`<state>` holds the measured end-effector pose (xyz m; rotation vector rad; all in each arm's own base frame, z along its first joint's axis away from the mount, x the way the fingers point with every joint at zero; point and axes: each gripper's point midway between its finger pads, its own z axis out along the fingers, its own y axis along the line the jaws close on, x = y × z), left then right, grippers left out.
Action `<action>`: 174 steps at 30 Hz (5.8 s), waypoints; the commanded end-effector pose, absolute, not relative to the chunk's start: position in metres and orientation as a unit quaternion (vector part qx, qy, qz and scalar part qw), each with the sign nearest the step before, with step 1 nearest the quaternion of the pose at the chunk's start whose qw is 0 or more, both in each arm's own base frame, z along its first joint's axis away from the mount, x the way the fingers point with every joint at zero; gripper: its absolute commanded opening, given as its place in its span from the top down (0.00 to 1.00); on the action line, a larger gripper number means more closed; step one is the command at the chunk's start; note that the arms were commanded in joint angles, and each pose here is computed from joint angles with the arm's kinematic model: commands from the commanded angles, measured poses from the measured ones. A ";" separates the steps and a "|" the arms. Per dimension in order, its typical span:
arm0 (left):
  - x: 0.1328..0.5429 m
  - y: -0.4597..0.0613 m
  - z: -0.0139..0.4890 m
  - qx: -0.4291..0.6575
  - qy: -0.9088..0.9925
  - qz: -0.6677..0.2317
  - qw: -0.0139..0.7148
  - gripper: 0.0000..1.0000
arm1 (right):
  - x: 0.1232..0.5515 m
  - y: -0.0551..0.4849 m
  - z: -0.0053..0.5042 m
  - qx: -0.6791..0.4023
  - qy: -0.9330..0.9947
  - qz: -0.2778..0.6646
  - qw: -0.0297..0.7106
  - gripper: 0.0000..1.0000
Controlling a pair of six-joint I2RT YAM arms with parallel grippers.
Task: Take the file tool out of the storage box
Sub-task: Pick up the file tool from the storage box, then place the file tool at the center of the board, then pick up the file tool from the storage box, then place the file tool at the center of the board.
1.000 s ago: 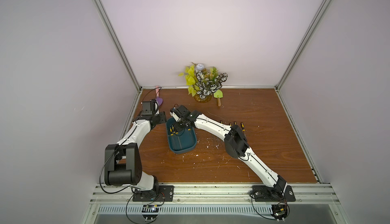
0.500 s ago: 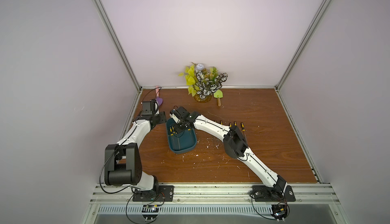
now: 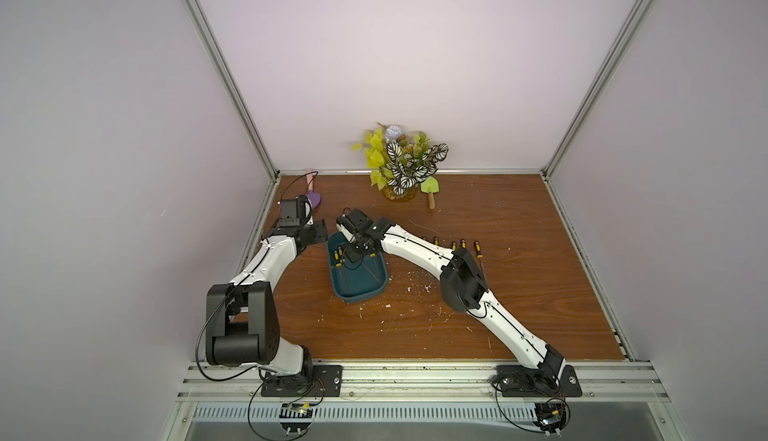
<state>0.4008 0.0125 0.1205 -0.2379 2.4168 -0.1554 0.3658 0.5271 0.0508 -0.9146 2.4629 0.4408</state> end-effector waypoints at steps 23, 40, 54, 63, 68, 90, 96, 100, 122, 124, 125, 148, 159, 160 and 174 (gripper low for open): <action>0.398 0.015 0.119 -0.091 0.933 -0.065 0.341 0.40 | 0.392 0.390 0.178 -0.088 0.903 0.222 0.357 1.00; 0.398 0.015 0.117 -0.091 0.934 -0.063 0.339 0.40 | 0.401 0.367 0.083 -0.070 0.937 0.124 0.320 1.00; 0.398 0.015 0.117 -0.089 0.935 -0.063 0.337 0.40 | 0.401 0.363 0.057 -0.083 0.945 0.096 0.300 0.89; 0.399 0.013 0.117 -0.088 0.934 -0.069 0.338 0.40 | 0.408 0.372 0.092 -0.087 0.935 0.122 0.321 0.70; 0.399 0.014 0.119 -0.088 0.933 -0.067 0.341 0.40 | 0.414 0.384 0.143 -0.096 0.914 0.148 0.365 0.68; 0.397 0.027 0.134 -0.110 0.923 -0.034 0.368 0.40 | 0.358 0.559 0.113 -0.307 0.864 0.295 0.268 0.66; 0.395 0.032 0.134 -0.116 0.923 -0.029 0.366 0.40 | 0.362 0.567 0.096 -0.310 0.868 0.292 0.256 0.65; 0.395 0.031 0.133 -0.116 0.923 -0.031 0.365 0.40 | 0.363 0.564 0.088 -0.308 0.872 0.283 0.254 0.65; 0.395 0.029 0.134 -0.109 0.924 -0.034 0.365 0.40 | 0.357 0.554 0.042 -0.344 0.887 0.190 0.244 0.64; 0.395 0.030 0.133 -0.109 0.924 -0.034 0.364 0.39 | 0.357 0.552 0.039 -0.344 0.888 0.185 0.243 0.64; 0.396 0.029 0.133 -0.109 0.924 -0.034 0.364 0.40 | 0.357 0.551 0.037 -0.345 0.889 0.182 0.242 0.64; 0.396 0.029 0.135 -0.106 0.924 -0.032 0.365 0.39 | 0.367 0.523 0.023 -0.345 0.900 0.099 0.246 0.86; 0.395 0.030 0.135 -0.107 0.922 -0.030 0.371 0.39 | 0.365 0.567 0.146 -0.323 0.850 0.270 0.317 1.00; 0.394 0.031 0.134 -0.108 0.922 -0.030 0.370 0.40 | 0.366 0.570 0.166 -0.317 0.839 0.295 0.329 1.00; 0.399 0.020 0.135 -0.096 0.919 -0.061 0.378 0.40 | 0.382 0.441 0.286 -0.180 0.811 0.356 0.428 1.00</action>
